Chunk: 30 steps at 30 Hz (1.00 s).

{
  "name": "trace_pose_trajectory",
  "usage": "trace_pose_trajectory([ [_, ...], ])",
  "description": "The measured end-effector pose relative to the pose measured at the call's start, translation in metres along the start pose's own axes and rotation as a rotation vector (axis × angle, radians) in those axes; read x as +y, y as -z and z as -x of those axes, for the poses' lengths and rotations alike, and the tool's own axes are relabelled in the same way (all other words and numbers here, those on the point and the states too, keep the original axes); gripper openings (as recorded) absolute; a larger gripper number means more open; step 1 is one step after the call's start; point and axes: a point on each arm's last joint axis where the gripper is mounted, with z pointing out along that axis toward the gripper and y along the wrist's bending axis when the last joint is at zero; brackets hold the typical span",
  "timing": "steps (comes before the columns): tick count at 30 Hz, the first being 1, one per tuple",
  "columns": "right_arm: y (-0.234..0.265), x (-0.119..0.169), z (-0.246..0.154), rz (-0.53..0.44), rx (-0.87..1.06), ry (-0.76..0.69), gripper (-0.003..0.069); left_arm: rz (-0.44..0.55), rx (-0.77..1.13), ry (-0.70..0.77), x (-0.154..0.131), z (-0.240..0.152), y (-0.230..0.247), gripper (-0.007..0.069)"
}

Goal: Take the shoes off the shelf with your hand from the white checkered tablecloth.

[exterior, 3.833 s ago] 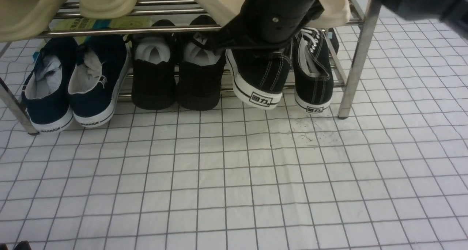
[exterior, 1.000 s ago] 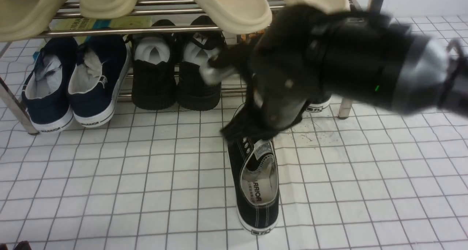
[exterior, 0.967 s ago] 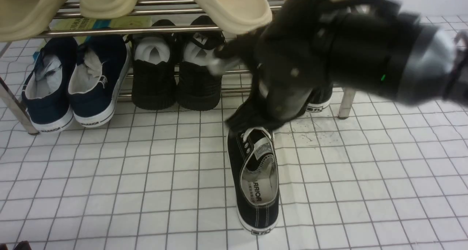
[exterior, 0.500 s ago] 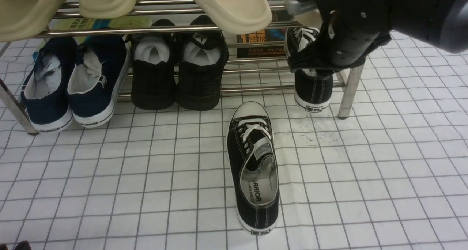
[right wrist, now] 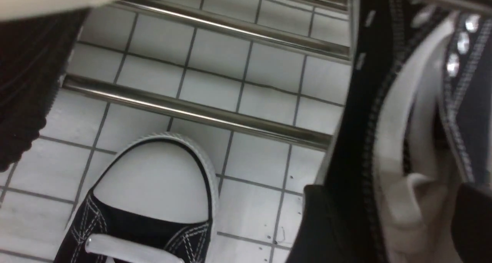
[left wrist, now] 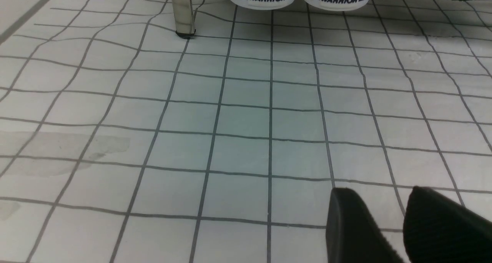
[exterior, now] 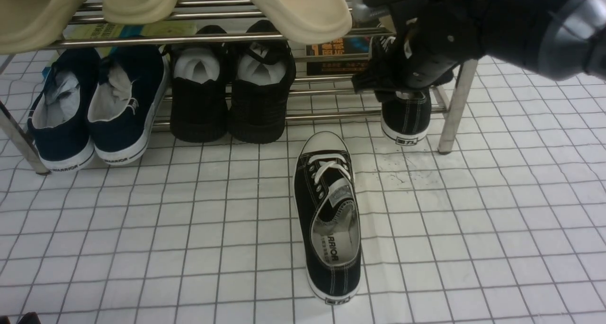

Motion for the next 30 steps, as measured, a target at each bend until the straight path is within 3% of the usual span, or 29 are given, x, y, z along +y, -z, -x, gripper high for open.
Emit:
trace_pose_trajectory([
  [6, -0.023, 0.004, -0.006, -0.013, 0.006, 0.039, 0.0441, 0.000, 0.000, 0.000, 0.000, 0.000, 0.000, 0.0239],
  [10, -0.026, 0.004, -0.006, -0.026, 0.006, 0.056, 0.0346, 0.000, 0.000, 0.000, 0.000, 0.000, 0.000, 0.0239],
  [11, -0.026, 0.003, -0.007, -0.032, 0.013, 0.058, 0.0229, 0.000, 0.000, 0.000, 0.000, 0.000, 0.000, 0.0239],
  [13, -0.024, 0.004, -0.007, -0.036, 0.024, 0.058, 0.0090, 0.000, 0.000, 0.000, 0.000, 0.000, 0.000, 0.0239],
  [14, -0.023, 0.004, -0.007, -0.037, 0.027, 0.056, 0.0036, 0.000, 0.000, 0.000, 0.000, 0.000, 0.000, 0.0239],
  [16, -0.020, 0.003, -0.007, -0.040, 0.036, 0.053, 0.0005, 0.000, 0.000, 0.000, 0.000, 0.000, 0.000, 0.0239],
  [30, 0.071, -0.007, -0.004, -0.021, 0.126, 0.018, 0.0002, 0.000, 0.000, 0.000, 0.000, 0.000, 0.000, 0.0239],
])
